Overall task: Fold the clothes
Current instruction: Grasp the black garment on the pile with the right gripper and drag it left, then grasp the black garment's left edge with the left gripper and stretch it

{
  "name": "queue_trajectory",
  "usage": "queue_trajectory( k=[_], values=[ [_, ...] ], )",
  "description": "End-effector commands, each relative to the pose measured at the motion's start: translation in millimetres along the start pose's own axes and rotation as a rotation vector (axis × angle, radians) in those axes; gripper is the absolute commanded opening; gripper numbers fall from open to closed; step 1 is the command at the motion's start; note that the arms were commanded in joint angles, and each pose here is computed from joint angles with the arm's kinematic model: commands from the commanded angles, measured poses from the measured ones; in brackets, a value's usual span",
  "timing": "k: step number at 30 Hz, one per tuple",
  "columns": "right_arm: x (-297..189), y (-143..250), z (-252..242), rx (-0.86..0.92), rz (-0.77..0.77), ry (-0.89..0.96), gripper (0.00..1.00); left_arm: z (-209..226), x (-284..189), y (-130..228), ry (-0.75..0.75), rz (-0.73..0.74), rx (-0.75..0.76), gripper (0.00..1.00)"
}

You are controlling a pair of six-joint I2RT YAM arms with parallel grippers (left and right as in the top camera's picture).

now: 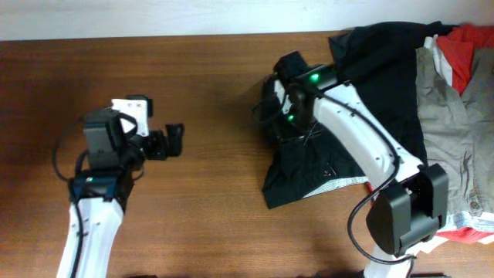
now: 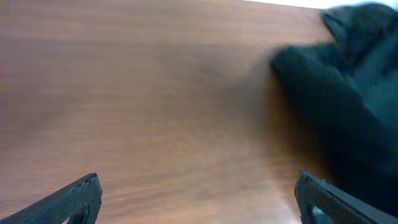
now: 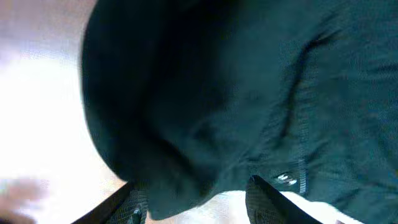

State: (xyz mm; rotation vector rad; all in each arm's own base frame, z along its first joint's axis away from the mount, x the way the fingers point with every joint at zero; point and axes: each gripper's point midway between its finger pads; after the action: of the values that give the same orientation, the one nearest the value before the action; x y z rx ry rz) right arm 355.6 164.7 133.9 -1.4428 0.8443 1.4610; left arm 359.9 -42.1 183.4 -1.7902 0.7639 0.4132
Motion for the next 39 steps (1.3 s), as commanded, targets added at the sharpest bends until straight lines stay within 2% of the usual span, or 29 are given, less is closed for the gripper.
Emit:
queue_trajectory(
  k=[1,5,8,9,11,13,15,17,20,21,22,23,24,25,27,29,30,31,33,34,35,37,38,39],
  values=[
    [-68.8,-27.0,-44.3,0.114,-0.209,0.037,0.63,-47.6,33.2,40.1,0.163,0.179,-0.009,0.99],
    [-88.5,-2.2,-112.6,0.294,-0.199,0.072,0.67,-130.4,76.6,135.5,0.289,0.464,0.059,0.99],
    [-91.0,14.1,-139.8,0.38,-0.177,0.068,0.67,-173.1,86.0,164.3,0.355,0.492,0.119,0.99],
    [-91.4,18.3,-144.4,0.398,-0.169,0.064,0.67,-173.7,93.3,176.9,0.274,0.505,0.065,0.99],
    [-91.5,21.8,-147.8,0.407,-0.161,0.065,0.67,-179.4,96.0,207.9,0.199,0.614,-0.135,0.99],
    [-91.5,22.4,-147.8,0.408,-0.159,0.065,0.67,-185.9,92.3,229.7,0.188,0.681,-0.151,0.99],
    [-91.6,22.8,-149.1,0.409,-0.159,0.069,0.67,-181.7,93.4,229.4,0.156,0.676,-0.177,0.99],
    [-91.6,22.6,-149.2,0.409,-0.16,0.069,0.68,-163.1,93.6,234.3,0.012,0.679,-0.3,0.99],
    [-91.6,22.6,-149.1,0.409,-0.16,0.069,0.68,-171.5,99.1,245.4,0.013,0.691,-0.329,0.99],
    [-91.6,22.8,-149.1,0.409,-0.159,0.069,0.68,-175.5,103.4,245.0,0.031,0.68,-0.326,0.56],
    [-91.5,23.6,-148.9,0.41,-0.156,0.068,0.68,-176.7,104.8,242.3,0.04,0.671,-0.328,0.05],
    [-91.5,23.6,-149.0,0.41,-0.156,0.069,0.68,-174.4,105.8,240.1,0.048,0.667,-0.305,0.0],
    [-91.5,23.6,-149.0,0.41,-0.156,0.069,0.68,-170.9,104.6,235.9,0.07,0.677,-0.275,0.0],
    [-91.6,23.9,-149.6,0.412,-0.156,0.07,0.68,-154.3,101.3,222.9,0.04,0.674,-0.241,0.0],
    [-92.6,27.8,-158.3,0.437,-0.157,0.072,0.75,-99.8,86.9,153.0,-0.046,0.581,-0.203,0.0],
    [-92.2,28.5,-158.2,0.44,-0.154,0.067,0.75,-5.6,57.9,64.6,-0.273,0.429,-0.057,0.0],
    [-92.1,27.4,-155.6,0.438,-0.157,0.052,0.74,35.6,46.3,18.8,-0.371,0.321,-0.074,0.0],
    [-92.0,25.6,-151.5,0.436,-0.162,0.026,0.75,56.4,40.5,-10.4,-0.4,0.233,-0.117,0.0],
    [-91.4,23.6,-145.6,0.424,-0.161,0.013,0.75,116.3,13.6,-105.7,-0.459,-0.109,-0.199,0.0],
    [-91.0,22.6,-143.2,0.417,-0.161,0.012,0.75,127.6,6.7,-118.9,-0.465,-0.165,-0.212,0.53],
    [-90.4,21.5,-140.7,0.411,-0.16,0.011,0.75,121.0,10.9,-109.2,-0.413,-0.118,-0.225,0.99],
    [-83.9,18.6,-134.4,0.393,-0.142,0.005,0.76,92.0,20.0,-47.7,-0.298,0.146,-0.285,0.99],
    [-80.0,18.7,-133.1,0.39,-0.131,0.003,0.77,84.1,18.2,-16.9,-0.295,0.271,-0.314,0.99],
    [-76.1,18.6,-133.7,0.39,-0.122,0.004,0.77,72.2,14.9,30.3,-0.311,0.452,-0.349,0.99]
  ],
)
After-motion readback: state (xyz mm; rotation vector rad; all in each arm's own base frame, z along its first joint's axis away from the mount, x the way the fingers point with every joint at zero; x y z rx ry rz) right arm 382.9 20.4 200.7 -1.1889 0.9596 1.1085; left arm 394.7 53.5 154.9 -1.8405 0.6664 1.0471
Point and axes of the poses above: each gripper's point midway between its finger pads, its own x axis out along the fingers, its own z axis along the line the jaws close on, y = z × x, and after that the axes turned 8 degrees about -x, right-handed
